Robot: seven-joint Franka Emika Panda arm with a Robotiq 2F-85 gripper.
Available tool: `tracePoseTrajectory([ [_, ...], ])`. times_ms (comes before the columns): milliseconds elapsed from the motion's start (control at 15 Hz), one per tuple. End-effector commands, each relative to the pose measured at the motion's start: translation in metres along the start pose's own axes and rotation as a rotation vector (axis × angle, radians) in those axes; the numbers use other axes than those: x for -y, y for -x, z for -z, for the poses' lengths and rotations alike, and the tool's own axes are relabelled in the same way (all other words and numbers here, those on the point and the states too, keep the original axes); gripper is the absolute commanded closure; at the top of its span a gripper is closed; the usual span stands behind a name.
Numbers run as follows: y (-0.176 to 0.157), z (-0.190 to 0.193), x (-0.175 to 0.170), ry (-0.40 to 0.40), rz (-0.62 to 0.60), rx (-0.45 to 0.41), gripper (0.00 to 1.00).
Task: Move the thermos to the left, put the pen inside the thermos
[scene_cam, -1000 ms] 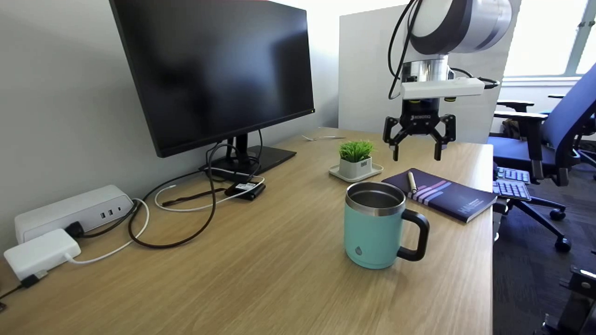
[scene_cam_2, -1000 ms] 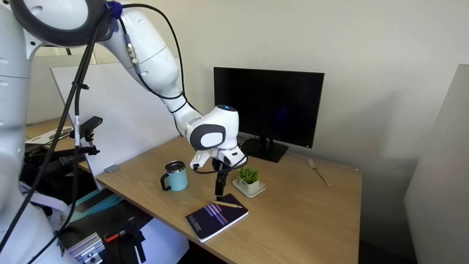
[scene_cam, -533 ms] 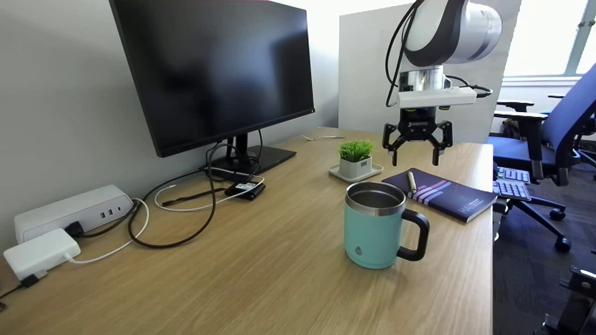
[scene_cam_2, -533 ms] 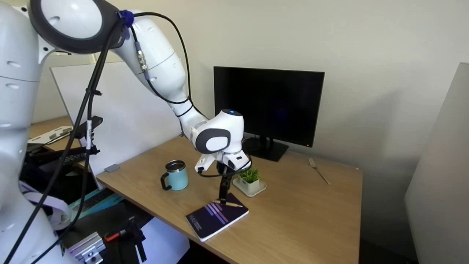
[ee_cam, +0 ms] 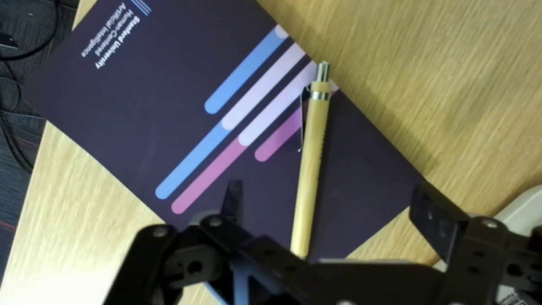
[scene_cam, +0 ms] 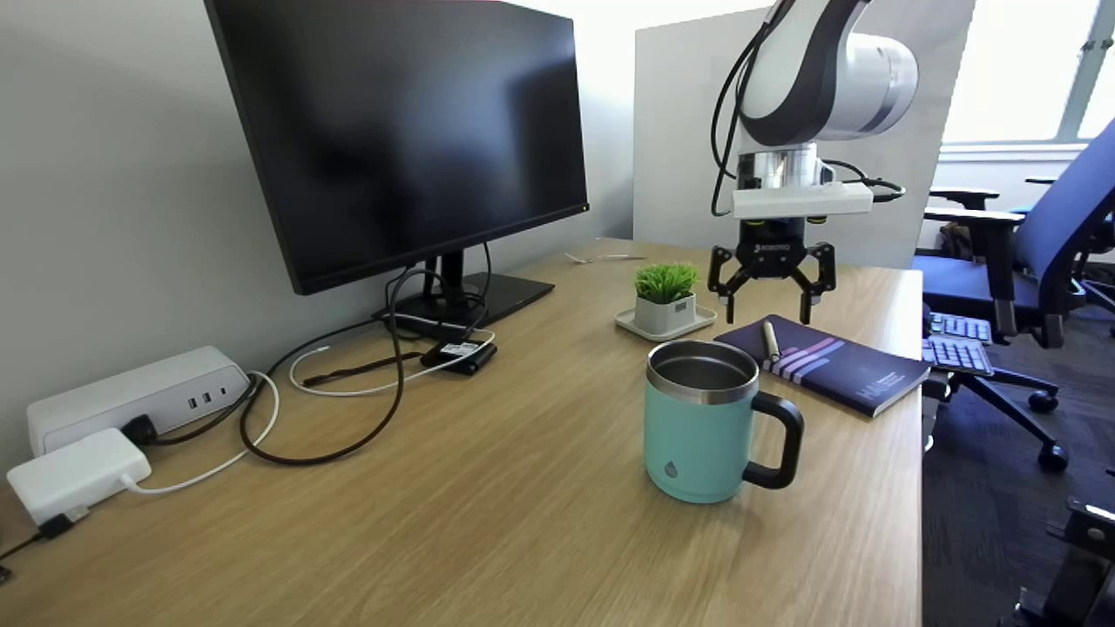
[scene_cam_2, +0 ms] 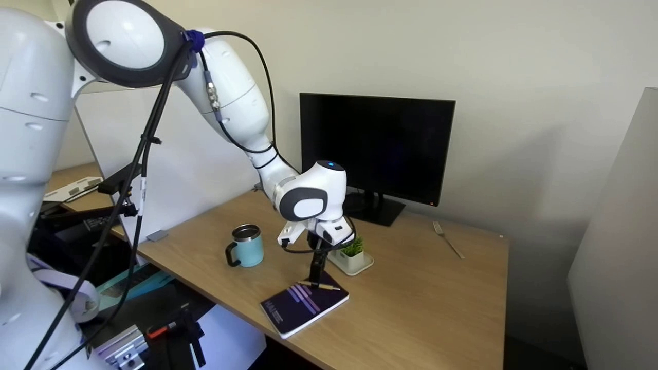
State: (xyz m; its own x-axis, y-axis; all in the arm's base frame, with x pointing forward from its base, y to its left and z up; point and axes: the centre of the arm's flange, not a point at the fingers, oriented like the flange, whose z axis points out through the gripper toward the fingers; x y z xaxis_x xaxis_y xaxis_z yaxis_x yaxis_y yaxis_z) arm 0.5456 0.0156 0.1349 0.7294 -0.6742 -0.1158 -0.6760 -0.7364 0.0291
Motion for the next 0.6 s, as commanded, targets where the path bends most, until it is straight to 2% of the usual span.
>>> tracePoseTrajectory([
  [0,-0.007,-0.006,0.004,-0.007,-0.024,0.013,0.0],
  [400,-0.011,-0.015,0.002,-0.005,-0.039,0.026,0.0],
  [467,-0.011,-0.015,0.001,-0.004,-0.041,0.027,0.03],
  [533,-0.011,-0.016,0.001,-0.004,-0.043,0.028,0.26],
])
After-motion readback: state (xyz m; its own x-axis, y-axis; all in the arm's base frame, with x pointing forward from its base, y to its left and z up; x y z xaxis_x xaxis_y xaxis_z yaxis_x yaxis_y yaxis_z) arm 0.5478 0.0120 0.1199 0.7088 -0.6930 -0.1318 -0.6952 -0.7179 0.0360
